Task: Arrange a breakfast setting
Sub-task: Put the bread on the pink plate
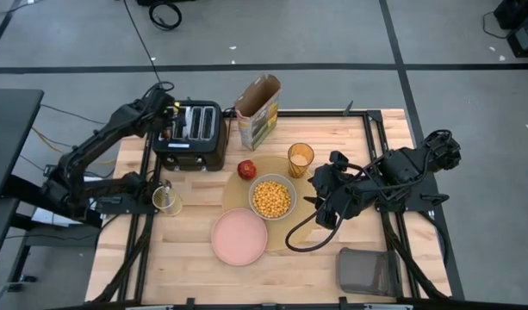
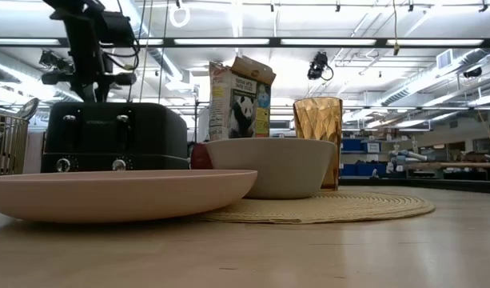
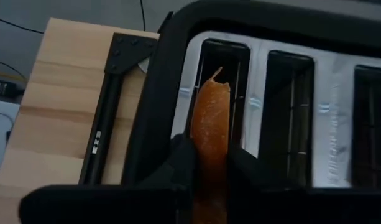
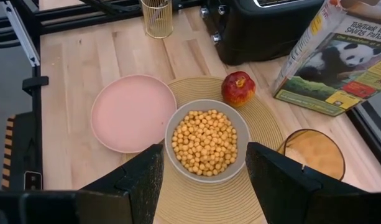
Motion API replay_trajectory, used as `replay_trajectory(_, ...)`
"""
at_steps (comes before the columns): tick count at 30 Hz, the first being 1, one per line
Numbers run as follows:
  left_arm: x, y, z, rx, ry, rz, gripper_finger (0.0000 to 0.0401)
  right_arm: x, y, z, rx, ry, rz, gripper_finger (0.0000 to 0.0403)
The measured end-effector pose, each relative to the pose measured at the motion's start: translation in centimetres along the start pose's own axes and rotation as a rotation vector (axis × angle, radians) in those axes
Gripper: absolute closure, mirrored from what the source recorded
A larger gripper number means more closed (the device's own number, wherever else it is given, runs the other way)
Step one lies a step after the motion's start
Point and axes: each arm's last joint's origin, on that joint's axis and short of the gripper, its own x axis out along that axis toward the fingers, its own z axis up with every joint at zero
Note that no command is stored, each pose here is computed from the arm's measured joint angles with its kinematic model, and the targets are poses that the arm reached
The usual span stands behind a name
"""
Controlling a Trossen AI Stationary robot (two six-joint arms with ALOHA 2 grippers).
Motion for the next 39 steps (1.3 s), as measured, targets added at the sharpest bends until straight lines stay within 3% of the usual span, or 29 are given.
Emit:
replay_trajectory(10, -5.4, 0.5, 2.3, 0.054, -0.168, -0.123, 0.0341, 0.0, 0.0, 0.0, -0.044, 0.01, 0.013, 0.017)
replay_trajectory(18, -10.3, 0.8, 3.8, 0.225, -0.224, -0.166, 0.0342, 0.0, 0.0, 0.0, -0.051, 0.012, 0.013, 0.017)
replay_trajectory(24, -14.2, 0.0, 3.5, 0.356, -0.216, -0.397, 0.0342, 0.0, 0.0, -0.1, -0.065, 0.026, 0.02, 0.017)
replay_trajectory(32, -18.1, -2.7, -0.8, 0.657, -0.11, -0.788, 0.0342, -0.2, 0.2, -0.4, -0.134, 0.041, 0.032, 0.017)
replay_trajectory(39, -21.3, -6.1, -6.8, 0.81, 0.005, -1.003, 0.0342, -0.8, 0.8, -1.1, -0.188, 0.041, 0.029, 0.017)
